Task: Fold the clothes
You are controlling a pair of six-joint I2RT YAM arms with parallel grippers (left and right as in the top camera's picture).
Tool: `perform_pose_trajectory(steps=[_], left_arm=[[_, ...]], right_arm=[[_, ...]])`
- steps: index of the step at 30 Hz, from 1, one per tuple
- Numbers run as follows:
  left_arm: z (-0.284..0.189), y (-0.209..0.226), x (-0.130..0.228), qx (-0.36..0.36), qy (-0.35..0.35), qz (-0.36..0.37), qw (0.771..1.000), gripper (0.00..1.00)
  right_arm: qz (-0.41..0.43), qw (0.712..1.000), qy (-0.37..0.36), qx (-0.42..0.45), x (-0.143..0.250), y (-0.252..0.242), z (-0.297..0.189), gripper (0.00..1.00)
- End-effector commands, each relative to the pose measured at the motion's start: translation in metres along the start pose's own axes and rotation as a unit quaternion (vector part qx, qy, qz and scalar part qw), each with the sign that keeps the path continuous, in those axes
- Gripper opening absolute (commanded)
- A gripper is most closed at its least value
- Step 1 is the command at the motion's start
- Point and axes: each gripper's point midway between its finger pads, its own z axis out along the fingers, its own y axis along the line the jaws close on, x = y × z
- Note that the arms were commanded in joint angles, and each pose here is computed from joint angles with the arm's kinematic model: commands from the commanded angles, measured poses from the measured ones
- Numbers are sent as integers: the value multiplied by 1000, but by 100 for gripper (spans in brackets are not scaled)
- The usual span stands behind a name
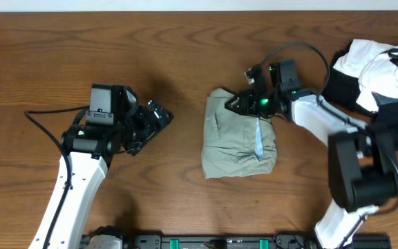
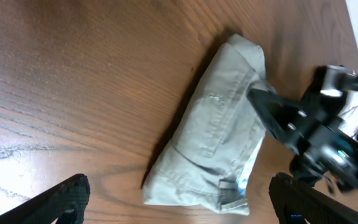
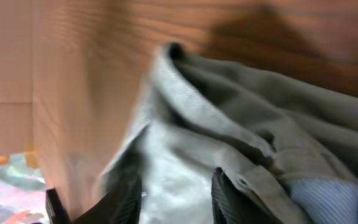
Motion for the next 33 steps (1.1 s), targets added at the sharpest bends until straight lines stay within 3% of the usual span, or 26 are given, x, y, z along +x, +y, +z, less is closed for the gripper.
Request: perform_pose_trajectory(steps=[1,8,17,23,27,33], left_arm=[[2,5,1,-9,2,12,1000,94],[2,6,1,-9,2,12,1000,94],[2,6,1,-9,2,12,1000,94],[2,6,2,-10,3,11,1000,94],[2,6,2,-10,3,11,1000,94],[2,7,3,-13,6,9,1000,94]], right_arm=[[32,999,15,-4,3,-31,6,32],[34,999,16,-30,2,-32,-3,24],[-42,990,-58,-125,-24,80,-93,26],[-74,986,-4,-147,28,129,-115,27],[-64,991,57,-101,67,119,-96,16],[-46,991,95,-82,106,98,-55,18]])
